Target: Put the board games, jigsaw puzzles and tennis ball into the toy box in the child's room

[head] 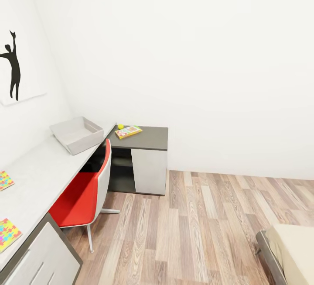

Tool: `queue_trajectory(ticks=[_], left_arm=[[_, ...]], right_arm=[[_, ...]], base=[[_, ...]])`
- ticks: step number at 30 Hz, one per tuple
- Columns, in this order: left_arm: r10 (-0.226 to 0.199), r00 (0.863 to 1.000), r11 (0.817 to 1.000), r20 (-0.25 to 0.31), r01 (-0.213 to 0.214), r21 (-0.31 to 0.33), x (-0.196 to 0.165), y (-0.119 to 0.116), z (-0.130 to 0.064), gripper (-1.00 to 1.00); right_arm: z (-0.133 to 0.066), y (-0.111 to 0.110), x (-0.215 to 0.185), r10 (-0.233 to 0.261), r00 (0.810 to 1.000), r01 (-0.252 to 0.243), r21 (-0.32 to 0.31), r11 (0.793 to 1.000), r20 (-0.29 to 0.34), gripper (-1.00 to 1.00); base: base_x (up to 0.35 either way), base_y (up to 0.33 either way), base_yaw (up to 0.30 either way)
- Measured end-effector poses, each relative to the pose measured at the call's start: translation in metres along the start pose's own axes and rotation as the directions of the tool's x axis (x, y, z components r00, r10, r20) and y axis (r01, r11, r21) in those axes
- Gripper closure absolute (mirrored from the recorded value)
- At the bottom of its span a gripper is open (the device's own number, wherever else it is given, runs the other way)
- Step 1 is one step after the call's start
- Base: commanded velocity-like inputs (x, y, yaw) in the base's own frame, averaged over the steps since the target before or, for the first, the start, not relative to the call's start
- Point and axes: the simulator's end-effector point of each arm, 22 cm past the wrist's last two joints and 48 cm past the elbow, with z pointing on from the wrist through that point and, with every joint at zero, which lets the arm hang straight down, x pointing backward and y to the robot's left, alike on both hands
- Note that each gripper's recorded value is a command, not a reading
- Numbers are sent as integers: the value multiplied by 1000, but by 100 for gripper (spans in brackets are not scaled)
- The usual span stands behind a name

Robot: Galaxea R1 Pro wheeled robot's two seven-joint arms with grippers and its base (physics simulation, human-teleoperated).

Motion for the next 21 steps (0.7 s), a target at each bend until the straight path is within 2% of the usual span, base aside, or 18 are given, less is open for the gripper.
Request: queue_trajectory(ticks=[7, 21], left_arm=[[-10, 1000, 1000, 23, 10, -1, -5, 1, -7, -100], [-12, 1000, 1000, 25, 12, 1, -3, 2, -20, -100]], right_arm=[[-7, 0, 2, 0, 1000, 0, 0, 1000, 0, -100], [-19, 0, 7, 2, 1000, -2, 0, 1000, 2, -100]], base=[[0, 0, 0], [0, 0, 0]])
